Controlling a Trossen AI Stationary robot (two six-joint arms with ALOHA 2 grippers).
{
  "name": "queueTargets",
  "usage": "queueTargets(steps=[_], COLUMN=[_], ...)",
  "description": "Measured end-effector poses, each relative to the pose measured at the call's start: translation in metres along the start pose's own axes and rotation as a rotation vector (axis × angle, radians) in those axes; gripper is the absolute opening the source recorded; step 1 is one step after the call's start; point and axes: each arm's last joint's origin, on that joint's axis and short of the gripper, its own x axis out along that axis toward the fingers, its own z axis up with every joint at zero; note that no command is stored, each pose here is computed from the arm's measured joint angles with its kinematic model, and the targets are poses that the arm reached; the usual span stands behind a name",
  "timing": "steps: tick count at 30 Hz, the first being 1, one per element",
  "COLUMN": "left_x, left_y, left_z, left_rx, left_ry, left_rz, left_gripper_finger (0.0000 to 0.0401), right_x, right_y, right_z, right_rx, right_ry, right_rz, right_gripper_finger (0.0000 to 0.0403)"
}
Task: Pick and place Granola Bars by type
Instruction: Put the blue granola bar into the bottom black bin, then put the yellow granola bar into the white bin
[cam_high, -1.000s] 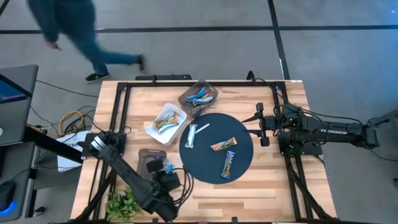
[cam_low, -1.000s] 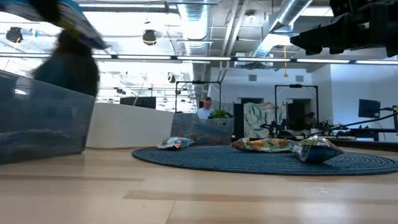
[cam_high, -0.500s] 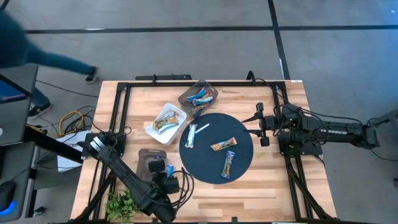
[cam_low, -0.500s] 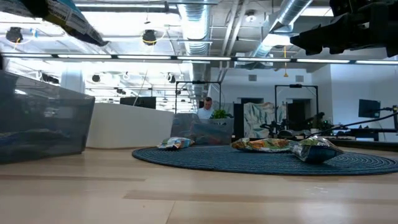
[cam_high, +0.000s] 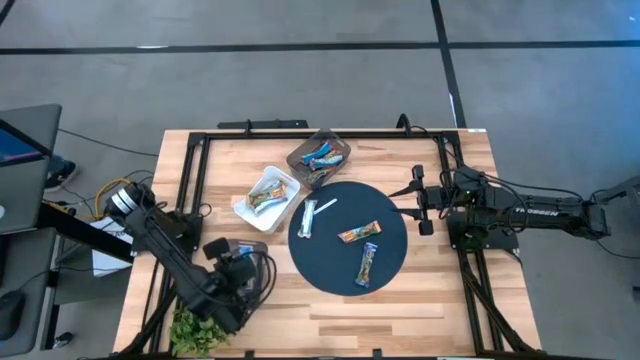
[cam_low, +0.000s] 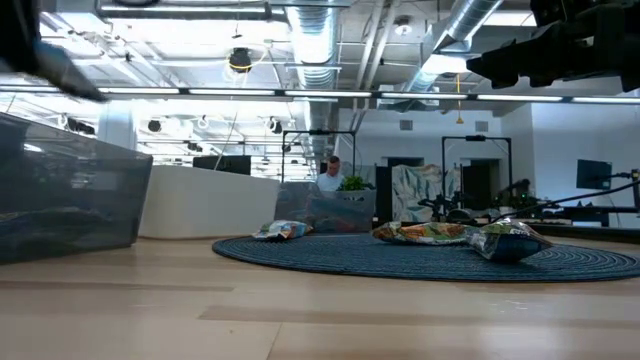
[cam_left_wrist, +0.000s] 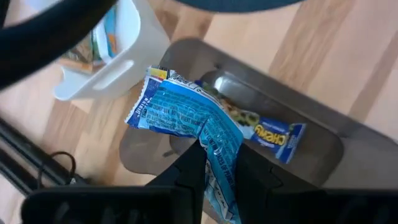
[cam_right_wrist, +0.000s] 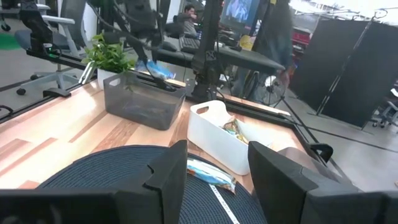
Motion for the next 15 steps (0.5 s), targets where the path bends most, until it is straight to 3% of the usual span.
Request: queueTargets(steps=[6,15], left_x=[0.0114,0.0133], left_y=[0.0008,0.0039], left_z=[-0.0039,0.0002], left_rx=[-0.025,-0.035], left_ry=[-0.001,-0.017], left_rz=[0.024,0.051], left_gripper_finger=[0.0076,0.0166], right_x=[0.0000,0.0004], right_y=[0.0002,0.0015], right_z=[0.0001,0.0002], right_rx=[0.008,0.008], right_ry=[-0.001,-0.001], right_rz=[0.001,0.012], right_gripper_finger=[0.0164,0.0164])
